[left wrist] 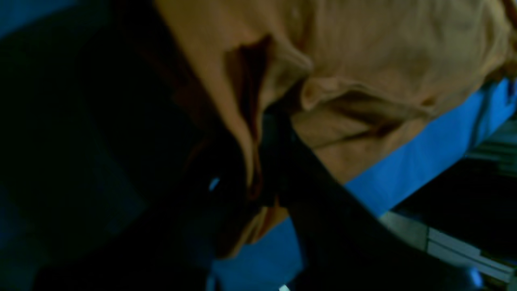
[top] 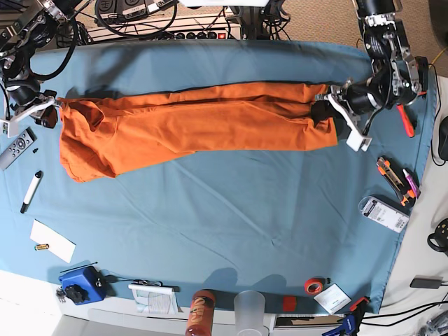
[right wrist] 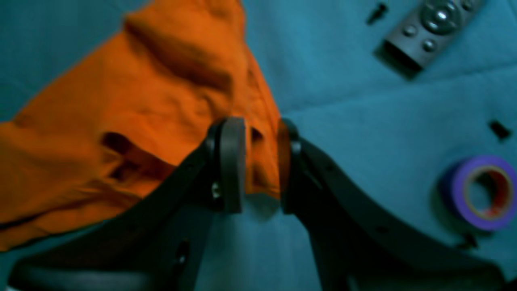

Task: Layout the t-shirt on the table in an organized manner, then fold the t-shirt properly
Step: 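Release the strip ends with both grippers and raise them, then grasp the strip's end with the left gripper and fold it toward the right gripper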

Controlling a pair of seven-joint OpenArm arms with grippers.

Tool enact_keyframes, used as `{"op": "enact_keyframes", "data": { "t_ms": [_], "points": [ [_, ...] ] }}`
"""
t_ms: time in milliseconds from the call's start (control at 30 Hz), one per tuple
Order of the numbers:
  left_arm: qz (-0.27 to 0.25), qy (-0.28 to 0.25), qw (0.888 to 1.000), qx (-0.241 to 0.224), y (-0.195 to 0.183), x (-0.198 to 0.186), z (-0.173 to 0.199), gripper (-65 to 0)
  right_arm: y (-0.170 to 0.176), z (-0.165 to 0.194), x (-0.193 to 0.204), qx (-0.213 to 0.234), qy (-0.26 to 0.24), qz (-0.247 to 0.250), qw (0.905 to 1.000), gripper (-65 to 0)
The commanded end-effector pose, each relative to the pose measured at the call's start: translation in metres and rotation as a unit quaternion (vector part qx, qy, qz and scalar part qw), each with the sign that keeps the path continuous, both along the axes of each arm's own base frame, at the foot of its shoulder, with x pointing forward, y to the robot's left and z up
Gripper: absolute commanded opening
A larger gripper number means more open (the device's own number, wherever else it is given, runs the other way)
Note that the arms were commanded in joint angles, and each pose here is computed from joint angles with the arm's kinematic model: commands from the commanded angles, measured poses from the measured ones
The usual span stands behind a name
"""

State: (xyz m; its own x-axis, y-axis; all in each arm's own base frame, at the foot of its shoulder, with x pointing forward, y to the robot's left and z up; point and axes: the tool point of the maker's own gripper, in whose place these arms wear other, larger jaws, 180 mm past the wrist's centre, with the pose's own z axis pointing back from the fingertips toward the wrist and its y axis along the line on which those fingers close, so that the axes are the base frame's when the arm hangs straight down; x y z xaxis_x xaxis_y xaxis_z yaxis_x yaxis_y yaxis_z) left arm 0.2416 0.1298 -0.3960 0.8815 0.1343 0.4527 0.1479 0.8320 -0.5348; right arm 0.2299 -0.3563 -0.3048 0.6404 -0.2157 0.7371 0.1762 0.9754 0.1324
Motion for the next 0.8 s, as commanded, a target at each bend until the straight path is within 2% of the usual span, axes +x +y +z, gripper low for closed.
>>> {"op": "enact_keyframes", "data": {
  "t_ms": [0, 167, 367, 433, 533, 600, 767],
  "points": [
    [-0.001, -0.015, 1.0, 0.021, 0.011, 0.009, 0.007, -65.0, -0.002, 0.019, 0.01, -0.009, -0.036, 0.007, 0.9993, -50.3],
    [-0.006, -0.02, 0.994, 0.11, 0.06, 0.02, 0.013, -65.0, 0.003, 0.026, 0.018, -0.006, -0.057, 0.021, 0.9982, -50.3],
    [0.01, -0.026, 0.987, 0.156, 0.106, 0.022, 0.026, -65.0, 0.003, 0.034, 0.026, -0.006, -0.071, 0.023, 0.9972, -50.3],
    [0.016, -0.038, 0.99, 0.134, 0.108, 0.024, 0.037, -65.0, 0.003, 0.035, 0.027, -0.006, -0.074, 0.023, 0.997, -50.3],
    [-0.035, -0.089, 0.993, 0.073, 0.084, 0.022, 0.061, -65.0, 0.003, 0.035, 0.027, -0.007, -0.075, 0.023, 0.9969, -50.3],
    [-0.077, -0.123, 0.989, 0.04, 0.061, 0.016, 0.077, -65.0, 0.003, 0.035, 0.027, -0.007, -0.075, 0.022, 0.9969, -50.3],
    [-0.118, -0.177, 0.977, 0.026, 0.005, 0.004, 0.097, -65.0, 0.003, 0.035, 0.027, -0.007, -0.075, 0.022, 0.9969, -50.3]
  ]
}}
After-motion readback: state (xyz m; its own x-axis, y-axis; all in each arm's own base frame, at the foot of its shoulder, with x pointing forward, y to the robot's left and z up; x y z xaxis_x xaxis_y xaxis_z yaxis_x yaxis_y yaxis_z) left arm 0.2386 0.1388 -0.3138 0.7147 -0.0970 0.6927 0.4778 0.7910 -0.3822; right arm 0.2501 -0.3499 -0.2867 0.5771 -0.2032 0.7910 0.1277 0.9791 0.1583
